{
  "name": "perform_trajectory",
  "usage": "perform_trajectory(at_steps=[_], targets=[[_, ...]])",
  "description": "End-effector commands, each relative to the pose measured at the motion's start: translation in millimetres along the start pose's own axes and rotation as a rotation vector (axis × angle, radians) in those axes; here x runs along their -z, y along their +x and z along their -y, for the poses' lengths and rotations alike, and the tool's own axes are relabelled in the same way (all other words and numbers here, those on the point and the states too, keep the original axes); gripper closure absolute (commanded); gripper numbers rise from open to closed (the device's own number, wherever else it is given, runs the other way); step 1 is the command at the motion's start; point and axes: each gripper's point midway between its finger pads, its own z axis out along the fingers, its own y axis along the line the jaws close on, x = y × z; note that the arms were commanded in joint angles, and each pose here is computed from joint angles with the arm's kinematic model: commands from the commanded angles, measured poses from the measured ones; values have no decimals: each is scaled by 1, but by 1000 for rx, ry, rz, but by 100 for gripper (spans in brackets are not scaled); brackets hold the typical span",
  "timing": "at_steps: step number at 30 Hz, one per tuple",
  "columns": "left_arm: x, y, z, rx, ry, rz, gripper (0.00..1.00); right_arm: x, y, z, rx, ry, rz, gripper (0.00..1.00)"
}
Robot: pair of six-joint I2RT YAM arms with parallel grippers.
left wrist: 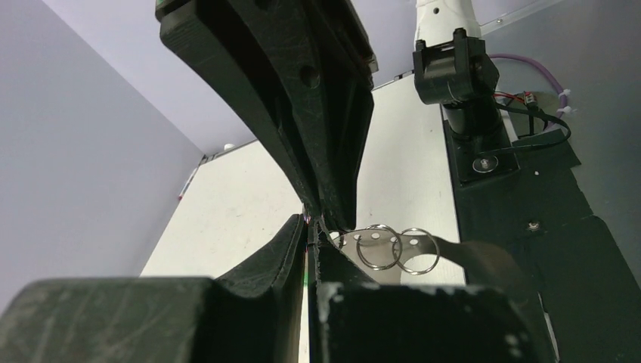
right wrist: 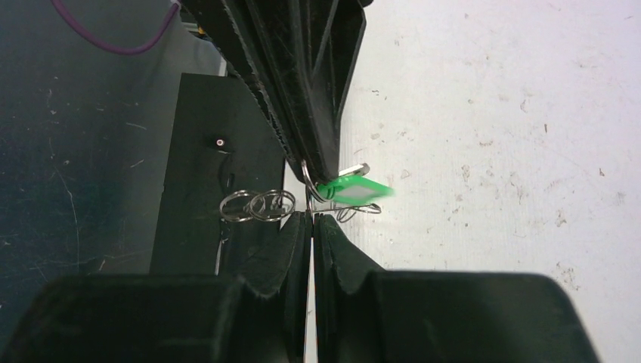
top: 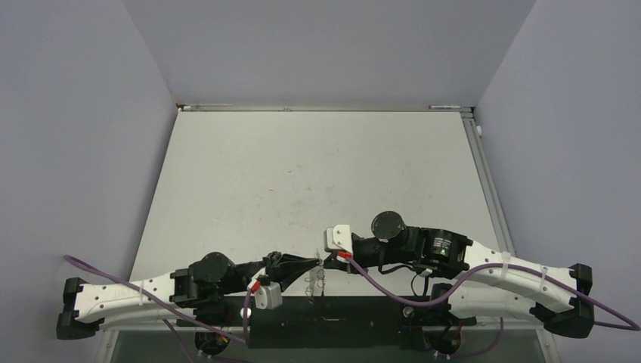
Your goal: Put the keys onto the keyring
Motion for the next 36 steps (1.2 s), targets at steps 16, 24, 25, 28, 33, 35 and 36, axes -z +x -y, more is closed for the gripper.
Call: perform_trajectory(at_steps=[16, 24, 25, 28, 33, 35, 36], targets=[[-2, -24, -11, -11, -15, 39, 100, 9, -31, 1, 24, -44, 54, 95], [6, -35, -22, 5, -76, 96, 100, 10, -12, 4, -10, -11, -13, 95], [7, -36, -22, 5, -76, 102, 100, 10, -11, 3, -14, -14, -19, 95], [7, -36, -19, -1, -63, 101, 100, 7, -12, 1, -14, -30, -17, 95], [2, -31, -11, -17, -15, 86, 100, 4, -17, -1, -2, -59, -23, 95], [1, -30, -9, -21, -5, 82, 100, 4, -19, -2, 5, -70, -24, 95], [0, -28, -9, -22, -5, 78, 100, 3, -21, -2, 8, -77, -23, 95]])
